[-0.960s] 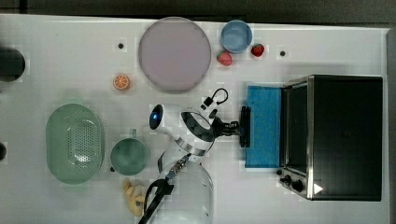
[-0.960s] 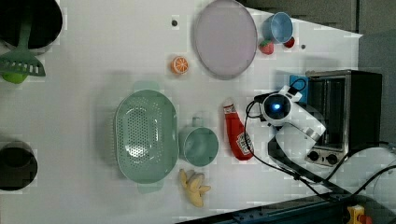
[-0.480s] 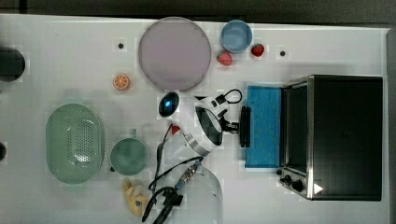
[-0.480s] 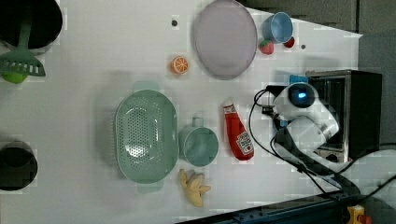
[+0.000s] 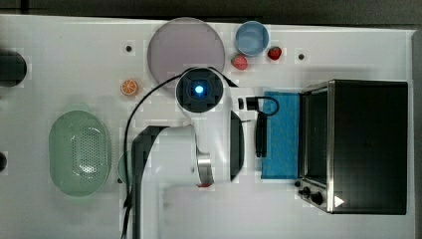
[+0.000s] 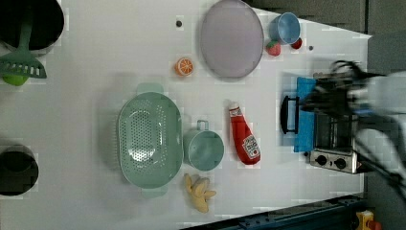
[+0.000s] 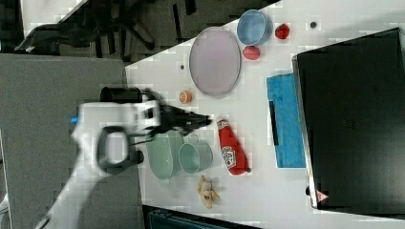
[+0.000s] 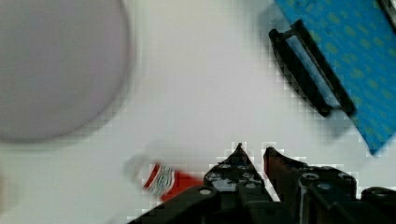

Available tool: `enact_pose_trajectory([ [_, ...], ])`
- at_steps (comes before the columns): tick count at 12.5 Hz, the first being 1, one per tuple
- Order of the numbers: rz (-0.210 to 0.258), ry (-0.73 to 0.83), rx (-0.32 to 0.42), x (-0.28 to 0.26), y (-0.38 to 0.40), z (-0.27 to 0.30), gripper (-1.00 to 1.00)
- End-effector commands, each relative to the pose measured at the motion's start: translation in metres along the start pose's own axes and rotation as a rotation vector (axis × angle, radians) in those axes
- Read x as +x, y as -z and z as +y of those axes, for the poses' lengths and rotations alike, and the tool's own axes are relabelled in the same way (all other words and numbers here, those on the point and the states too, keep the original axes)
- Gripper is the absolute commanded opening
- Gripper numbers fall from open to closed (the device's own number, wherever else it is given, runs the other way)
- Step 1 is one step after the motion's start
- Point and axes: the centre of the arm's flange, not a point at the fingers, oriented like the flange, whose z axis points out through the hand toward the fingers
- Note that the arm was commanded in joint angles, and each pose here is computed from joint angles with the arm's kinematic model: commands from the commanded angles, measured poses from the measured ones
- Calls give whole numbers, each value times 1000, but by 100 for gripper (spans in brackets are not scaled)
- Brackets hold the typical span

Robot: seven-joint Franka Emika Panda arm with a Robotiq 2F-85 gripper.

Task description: Flap open oven.

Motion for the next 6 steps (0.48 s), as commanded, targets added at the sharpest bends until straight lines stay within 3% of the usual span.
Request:
enact_pose_trajectory([
  [1,6,-150,95,17,102,41,-65],
  [3,26,-177,130,18,156,65,-65],
  [6,-24,-241,103,10,189,90,-65],
])
